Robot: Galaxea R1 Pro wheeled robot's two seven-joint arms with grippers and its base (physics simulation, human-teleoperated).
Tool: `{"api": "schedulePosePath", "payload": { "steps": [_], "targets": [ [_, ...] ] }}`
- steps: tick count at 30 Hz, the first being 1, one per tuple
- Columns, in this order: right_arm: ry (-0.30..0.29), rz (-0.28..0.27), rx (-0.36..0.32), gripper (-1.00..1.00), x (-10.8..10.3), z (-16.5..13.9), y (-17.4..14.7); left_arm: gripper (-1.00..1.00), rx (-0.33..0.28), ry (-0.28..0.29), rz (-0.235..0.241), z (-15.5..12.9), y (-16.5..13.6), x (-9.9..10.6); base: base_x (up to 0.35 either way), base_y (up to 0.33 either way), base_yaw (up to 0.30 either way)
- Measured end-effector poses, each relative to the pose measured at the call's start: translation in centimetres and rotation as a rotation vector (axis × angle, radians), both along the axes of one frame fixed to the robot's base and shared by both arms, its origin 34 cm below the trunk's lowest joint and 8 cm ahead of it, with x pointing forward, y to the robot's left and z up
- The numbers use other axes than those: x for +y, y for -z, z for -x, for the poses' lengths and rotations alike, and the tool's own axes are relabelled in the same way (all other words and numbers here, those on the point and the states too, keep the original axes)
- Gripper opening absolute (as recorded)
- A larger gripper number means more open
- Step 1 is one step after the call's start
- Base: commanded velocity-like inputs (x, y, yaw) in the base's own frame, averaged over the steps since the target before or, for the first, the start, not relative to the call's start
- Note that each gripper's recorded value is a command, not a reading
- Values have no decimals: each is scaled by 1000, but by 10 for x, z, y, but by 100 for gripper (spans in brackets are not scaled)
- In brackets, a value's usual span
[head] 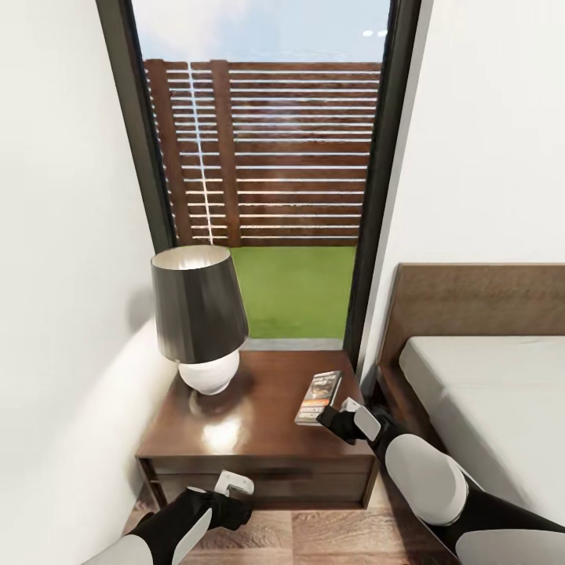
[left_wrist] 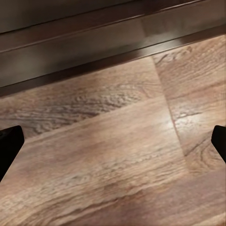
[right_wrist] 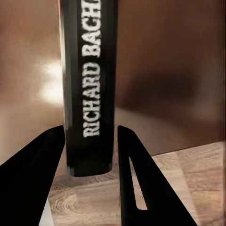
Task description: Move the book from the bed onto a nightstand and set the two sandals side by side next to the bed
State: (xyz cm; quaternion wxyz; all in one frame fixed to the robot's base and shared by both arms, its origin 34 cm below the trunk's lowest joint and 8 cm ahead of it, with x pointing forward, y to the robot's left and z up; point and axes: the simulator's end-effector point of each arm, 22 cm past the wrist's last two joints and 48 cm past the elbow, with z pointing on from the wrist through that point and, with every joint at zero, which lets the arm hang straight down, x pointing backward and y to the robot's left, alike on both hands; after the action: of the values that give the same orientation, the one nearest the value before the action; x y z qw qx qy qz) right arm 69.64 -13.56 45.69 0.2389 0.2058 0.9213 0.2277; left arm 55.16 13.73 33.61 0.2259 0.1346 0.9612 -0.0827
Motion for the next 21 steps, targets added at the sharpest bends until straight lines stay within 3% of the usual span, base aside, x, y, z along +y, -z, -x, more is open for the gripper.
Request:
{"api": "schedulePosePath", "payload": {
  "steps": [6,21],
  "targets": [
    [13,32,15,-100,-7,5,17,100,0,0,0,3,13,0,0,0,0],
    [28,41,4,-100,-11,-5,8,100,-1,-1,0,3,13,0,0,0,0]
  ]
}}
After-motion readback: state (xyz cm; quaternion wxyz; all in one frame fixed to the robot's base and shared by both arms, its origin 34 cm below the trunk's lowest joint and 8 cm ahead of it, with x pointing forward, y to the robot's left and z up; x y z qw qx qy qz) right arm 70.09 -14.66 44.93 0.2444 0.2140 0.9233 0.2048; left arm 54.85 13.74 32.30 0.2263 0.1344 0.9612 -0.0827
